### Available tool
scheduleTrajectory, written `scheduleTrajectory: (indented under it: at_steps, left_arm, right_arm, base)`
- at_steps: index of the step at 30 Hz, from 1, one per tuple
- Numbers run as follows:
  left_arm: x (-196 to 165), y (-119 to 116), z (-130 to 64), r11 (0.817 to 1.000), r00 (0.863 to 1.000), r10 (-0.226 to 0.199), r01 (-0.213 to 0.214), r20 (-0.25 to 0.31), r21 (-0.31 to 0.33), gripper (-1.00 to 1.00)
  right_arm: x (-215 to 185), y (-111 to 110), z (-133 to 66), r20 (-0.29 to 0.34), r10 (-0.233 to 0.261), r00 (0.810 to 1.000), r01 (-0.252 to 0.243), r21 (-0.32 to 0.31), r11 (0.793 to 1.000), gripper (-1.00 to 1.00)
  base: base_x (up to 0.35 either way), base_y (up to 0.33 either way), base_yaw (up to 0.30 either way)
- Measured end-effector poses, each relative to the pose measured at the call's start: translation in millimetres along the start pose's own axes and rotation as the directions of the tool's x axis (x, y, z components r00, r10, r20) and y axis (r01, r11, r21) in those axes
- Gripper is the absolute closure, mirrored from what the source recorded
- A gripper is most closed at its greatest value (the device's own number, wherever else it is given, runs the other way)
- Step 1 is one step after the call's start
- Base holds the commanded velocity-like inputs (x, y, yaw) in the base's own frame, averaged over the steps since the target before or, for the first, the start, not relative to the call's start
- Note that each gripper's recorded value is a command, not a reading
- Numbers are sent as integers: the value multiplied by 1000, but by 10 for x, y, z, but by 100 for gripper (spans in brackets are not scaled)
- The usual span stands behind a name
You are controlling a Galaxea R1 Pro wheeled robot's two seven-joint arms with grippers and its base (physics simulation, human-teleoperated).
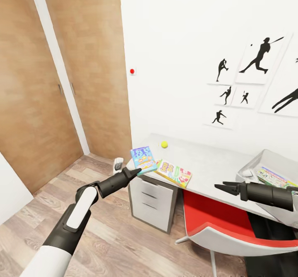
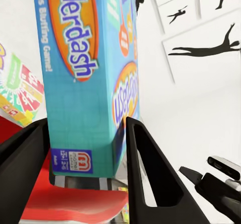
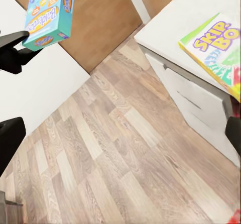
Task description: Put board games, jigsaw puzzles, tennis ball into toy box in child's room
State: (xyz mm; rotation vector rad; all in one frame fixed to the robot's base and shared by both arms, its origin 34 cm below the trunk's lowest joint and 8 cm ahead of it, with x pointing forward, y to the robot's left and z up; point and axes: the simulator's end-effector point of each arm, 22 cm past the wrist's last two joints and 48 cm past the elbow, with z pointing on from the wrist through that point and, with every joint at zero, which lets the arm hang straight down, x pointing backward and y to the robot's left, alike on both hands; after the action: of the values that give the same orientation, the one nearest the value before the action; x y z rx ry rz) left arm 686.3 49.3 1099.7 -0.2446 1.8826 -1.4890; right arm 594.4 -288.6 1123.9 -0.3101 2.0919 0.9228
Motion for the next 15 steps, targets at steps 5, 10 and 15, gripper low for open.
scheduleTrajectory:
  at_steps: [5,10,15]
  left_arm:
    - [7,-18,6,1000,1000,2,-2,-1,2,100]
    - [5,-31,5,1000,1000,4,-4,-1,3,100]
    - [0,-45,1,1000,1000,6,-6,0,5,100]
  right_arm:
    - [-110,39,-123,28,1,1000,0,-25,1000,-100]
    - [-163,94,-166,43,4,999,-2,-50,999,-100]
    - [-182,125,-180,49,5,999,-2,-62,998,-100]
  base:
    - [0,0,-290]
    - [0,0,-290]
    - [0,0,-290]
